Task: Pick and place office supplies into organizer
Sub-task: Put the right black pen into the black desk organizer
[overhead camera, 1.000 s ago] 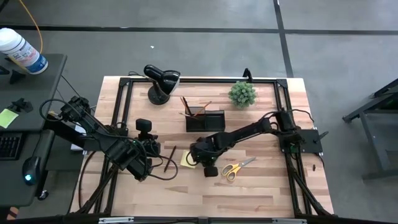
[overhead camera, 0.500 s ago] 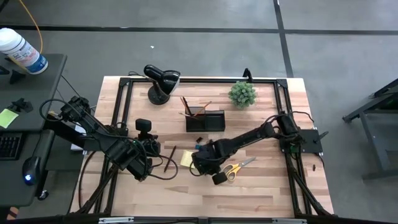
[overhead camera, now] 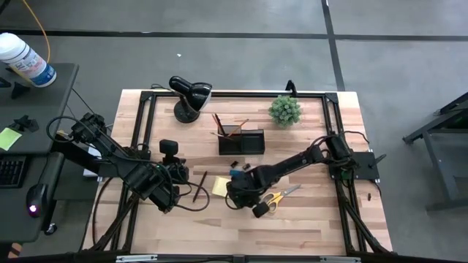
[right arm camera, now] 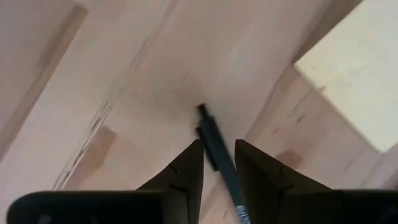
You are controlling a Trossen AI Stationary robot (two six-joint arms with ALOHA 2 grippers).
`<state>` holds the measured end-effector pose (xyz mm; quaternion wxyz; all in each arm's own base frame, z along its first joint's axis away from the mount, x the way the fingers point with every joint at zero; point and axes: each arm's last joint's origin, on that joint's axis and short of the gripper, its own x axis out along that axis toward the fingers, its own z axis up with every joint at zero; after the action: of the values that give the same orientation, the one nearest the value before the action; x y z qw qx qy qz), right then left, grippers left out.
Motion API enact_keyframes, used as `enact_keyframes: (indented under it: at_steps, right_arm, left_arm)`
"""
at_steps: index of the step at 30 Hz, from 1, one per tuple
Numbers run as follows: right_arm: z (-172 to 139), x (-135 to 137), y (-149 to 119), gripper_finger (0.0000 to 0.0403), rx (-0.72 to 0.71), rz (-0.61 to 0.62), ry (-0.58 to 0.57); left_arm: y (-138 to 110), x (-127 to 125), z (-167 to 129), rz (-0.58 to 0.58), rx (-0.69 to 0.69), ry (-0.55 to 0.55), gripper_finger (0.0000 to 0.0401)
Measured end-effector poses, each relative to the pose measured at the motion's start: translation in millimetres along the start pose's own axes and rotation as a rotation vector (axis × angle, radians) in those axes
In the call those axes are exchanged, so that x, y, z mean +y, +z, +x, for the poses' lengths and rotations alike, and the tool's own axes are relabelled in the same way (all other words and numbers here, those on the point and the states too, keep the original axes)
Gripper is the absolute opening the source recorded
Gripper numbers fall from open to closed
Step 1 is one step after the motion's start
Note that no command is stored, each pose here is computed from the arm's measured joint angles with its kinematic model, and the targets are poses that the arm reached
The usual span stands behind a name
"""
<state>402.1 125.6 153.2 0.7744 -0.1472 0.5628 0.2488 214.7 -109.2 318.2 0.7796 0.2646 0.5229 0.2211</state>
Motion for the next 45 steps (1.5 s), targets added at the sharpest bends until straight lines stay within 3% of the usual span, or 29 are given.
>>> enact_keyframes:
  at_steps: [4,18,32,42,45]
  right_arm:
    - [4.5,2.2,-6.1,0.0093,0.008,-0.042,0.046]
    - [7.0,2.8,-2.5,0.0110,-0.029,-0.090,0.020]
    - [30.9,7.6,-5.2,0.0109,0.019,-0.133,0.039]
    - [32.0,7.5,-5.7,0.0031,0.025,-0.135,0.034]
    - [32.1,7.7,-5.7,0.0025,0.024,-0.134,0.037]
  left_arm:
    - [0.7,-0.4,0.0,-0.007,-0.006,-0.003,0.0001]
    - [0.8,-0.5,0.0,-0.009,-0.007,-0.004,0.0001]
    - [0.8,-0.4,0.0,-0.008,-0.006,-0.003,0.0001]
    - [0.8,-0.5,0.1,-0.006,-0.006,-0.003,0.0001]
    - [0.8,-0.5,0.1,-0.005,-0.006,-0.003,0.0001]
